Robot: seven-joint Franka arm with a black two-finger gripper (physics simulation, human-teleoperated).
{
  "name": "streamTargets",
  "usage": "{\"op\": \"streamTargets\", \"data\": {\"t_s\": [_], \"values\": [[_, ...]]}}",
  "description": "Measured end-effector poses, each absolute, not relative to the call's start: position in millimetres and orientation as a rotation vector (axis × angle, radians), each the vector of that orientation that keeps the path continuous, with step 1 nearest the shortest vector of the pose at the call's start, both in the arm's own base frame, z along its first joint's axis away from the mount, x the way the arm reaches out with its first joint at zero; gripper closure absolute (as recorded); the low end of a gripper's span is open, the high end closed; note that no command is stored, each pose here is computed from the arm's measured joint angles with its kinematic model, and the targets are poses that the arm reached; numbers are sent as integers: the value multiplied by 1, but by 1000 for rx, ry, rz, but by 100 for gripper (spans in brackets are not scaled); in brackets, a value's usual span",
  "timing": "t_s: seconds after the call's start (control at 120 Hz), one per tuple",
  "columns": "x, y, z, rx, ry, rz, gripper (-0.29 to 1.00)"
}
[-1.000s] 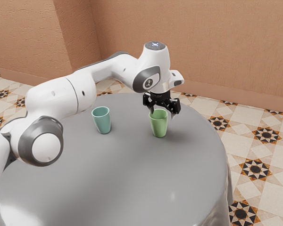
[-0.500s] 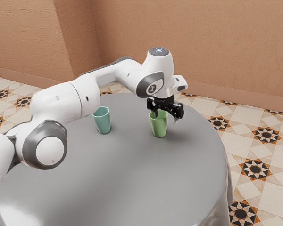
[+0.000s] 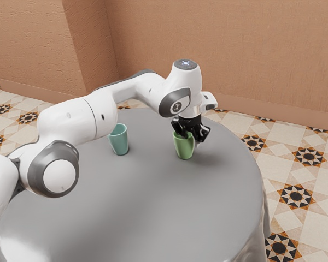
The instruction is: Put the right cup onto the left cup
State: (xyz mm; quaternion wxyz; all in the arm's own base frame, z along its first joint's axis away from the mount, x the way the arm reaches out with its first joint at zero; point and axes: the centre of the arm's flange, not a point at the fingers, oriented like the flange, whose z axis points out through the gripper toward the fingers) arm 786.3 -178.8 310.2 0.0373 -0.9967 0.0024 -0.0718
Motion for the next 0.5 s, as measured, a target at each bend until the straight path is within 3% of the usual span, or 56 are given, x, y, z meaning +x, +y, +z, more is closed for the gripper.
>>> {"op": "streamTargets", "data": {"t_s": [0.2, 0.5], "values": [[786, -177, 310, -3054, 8, -216, 70], [785, -176, 336, -3042, 12, -255, 77]]}}
